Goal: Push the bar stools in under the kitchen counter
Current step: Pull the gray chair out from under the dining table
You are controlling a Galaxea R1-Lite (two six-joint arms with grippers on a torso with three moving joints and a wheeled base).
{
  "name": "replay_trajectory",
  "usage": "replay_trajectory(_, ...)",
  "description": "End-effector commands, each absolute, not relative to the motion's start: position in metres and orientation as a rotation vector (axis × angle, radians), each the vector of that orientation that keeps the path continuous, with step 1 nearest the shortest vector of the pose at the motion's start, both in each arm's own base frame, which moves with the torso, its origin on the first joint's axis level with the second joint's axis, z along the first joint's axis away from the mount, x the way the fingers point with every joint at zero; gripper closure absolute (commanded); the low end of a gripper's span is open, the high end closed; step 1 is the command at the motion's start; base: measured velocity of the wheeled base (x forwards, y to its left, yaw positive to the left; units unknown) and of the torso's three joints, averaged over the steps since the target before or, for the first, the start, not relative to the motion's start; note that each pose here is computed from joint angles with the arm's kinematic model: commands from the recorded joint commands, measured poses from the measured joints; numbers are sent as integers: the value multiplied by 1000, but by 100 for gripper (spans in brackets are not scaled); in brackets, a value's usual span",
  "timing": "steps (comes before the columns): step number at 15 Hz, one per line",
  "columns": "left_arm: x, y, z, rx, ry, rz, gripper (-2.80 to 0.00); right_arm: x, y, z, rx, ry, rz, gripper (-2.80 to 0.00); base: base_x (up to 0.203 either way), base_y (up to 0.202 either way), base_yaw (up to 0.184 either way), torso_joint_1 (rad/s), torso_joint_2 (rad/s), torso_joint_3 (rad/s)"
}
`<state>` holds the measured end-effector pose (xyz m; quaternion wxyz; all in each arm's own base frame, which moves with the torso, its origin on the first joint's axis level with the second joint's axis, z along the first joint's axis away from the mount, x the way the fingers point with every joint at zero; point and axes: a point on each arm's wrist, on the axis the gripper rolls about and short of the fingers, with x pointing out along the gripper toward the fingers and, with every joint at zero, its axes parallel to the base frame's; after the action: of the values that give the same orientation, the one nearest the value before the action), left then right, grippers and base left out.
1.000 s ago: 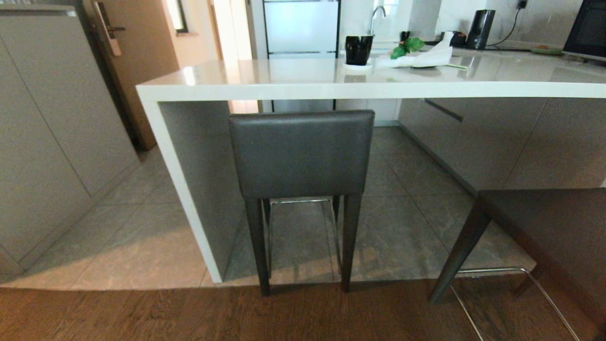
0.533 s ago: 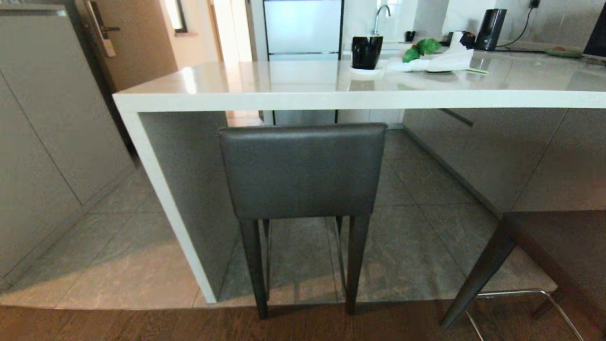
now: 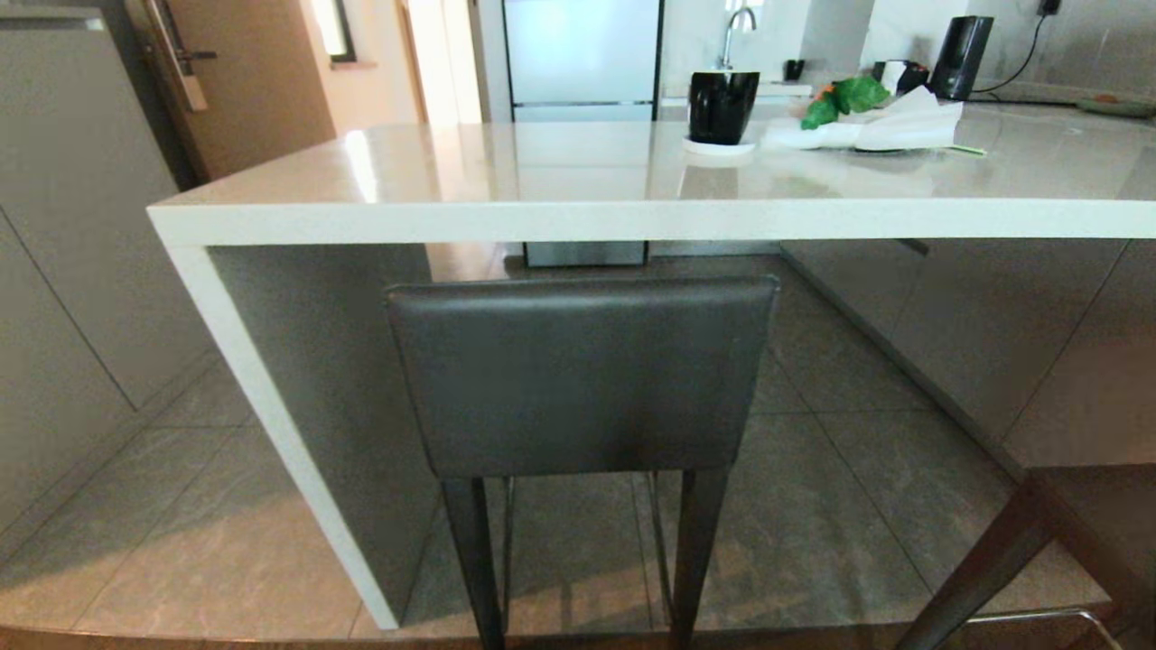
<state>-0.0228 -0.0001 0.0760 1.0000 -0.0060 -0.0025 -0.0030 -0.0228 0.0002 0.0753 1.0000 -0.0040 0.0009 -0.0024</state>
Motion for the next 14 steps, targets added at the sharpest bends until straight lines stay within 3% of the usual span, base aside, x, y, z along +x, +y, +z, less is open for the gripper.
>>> replay_trajectory(1, -23, 0, 76, -12, -5, -6, 0, -23, 0, 75, -8, 3, -5, 0, 194, 0, -2, 2, 2, 2)
replay_trajectory(7, -23, 0, 76, -14, -4, -6, 0, -23, 0, 75, -8, 3, -5, 0, 172, 0, 0, 5, 0, 1)
replay_trajectory(14, -23, 0, 76, -15, -5, -5, 0, -23, 0, 75, -9, 3, -3, 0, 0, 0, 0, 0, 0, 0)
